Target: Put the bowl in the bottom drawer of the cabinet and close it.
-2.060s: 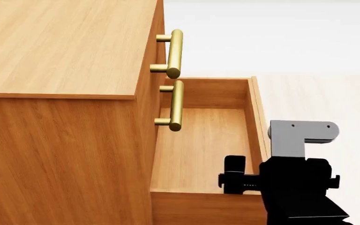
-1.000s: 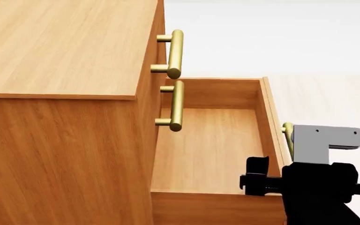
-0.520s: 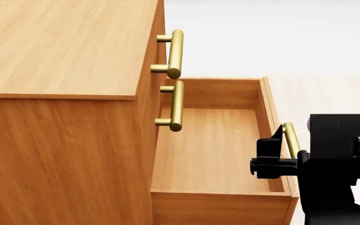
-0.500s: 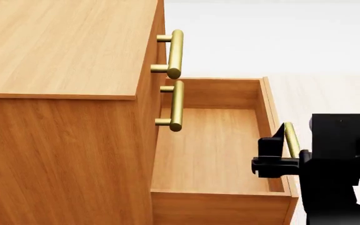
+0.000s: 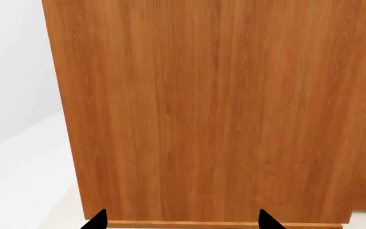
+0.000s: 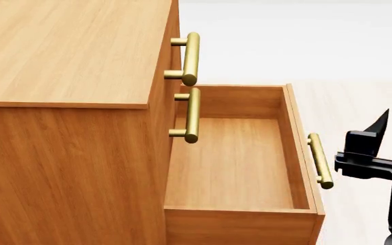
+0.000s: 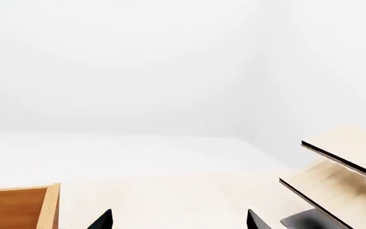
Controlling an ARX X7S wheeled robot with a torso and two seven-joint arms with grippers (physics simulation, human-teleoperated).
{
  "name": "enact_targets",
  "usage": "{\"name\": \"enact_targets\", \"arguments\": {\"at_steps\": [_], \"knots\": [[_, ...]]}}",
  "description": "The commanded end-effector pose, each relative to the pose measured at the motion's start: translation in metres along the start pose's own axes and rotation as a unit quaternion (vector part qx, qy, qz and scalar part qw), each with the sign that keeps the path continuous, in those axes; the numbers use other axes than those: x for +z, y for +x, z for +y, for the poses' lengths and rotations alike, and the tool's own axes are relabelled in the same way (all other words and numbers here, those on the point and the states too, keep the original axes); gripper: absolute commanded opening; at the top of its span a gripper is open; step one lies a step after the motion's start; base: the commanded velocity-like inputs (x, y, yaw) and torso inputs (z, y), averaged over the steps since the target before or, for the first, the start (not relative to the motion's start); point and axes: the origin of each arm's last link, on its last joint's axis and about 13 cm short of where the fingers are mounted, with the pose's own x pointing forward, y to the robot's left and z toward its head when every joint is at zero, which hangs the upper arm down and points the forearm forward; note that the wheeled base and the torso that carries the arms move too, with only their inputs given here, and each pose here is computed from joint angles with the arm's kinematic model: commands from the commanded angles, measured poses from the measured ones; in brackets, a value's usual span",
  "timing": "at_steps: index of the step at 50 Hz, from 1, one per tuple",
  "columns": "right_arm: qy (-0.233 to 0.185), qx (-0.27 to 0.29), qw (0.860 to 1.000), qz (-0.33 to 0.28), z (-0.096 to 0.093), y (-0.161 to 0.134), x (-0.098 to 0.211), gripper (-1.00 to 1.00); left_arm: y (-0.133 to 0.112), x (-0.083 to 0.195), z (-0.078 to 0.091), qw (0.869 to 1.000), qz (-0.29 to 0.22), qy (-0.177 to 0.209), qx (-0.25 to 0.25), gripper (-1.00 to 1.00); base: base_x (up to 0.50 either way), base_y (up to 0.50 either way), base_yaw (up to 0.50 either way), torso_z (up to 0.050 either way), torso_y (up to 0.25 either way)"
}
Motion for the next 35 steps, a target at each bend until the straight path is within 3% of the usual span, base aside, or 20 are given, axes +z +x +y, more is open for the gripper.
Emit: {"name": "enact_targets", "arguments": {"at_steps": [1,15,25,29,35], "knots": [[0.0,-0.067,0.998,-0.007,-0.015,-0.006,0.002,1.0,-0.001,-0.007,-0.001,1.0,-0.001,0.004,-0.004,1.0,0.0,0.0,0.0,0.0,0.0],[-0.006,-0.151,0.989,0.008,-0.029,-0.005,-0.006,1.0,0.0,-0.01,-0.001,1.0,0.001,0.006,-0.005,1.0,0.0,0.0,0.0,0.0,0.0],[0.018,-0.221,0.974,0.042,-0.037,-0.004,-0.011,1.0,0.0,-0.01,-0.001,1.0,0.0,0.006,-0.005,1.0,0.0,0.0,0.0,0.0,0.0],[0.009,-0.234,0.971,0.039,-0.038,-0.005,-0.013,1.0,0.0,-0.01,-0.001,1.0,0.001,0.005,-0.006,1.0,0.0,0.0,0.0,0.0,0.0],[0.028,-0.236,0.969,0.064,-0.039,-0.006,-0.018,1.0,0.0,-0.009,-0.001,1.0,0.001,0.005,-0.005,1.0,0.0,0.0,0.0,0.0,0.0]]}}
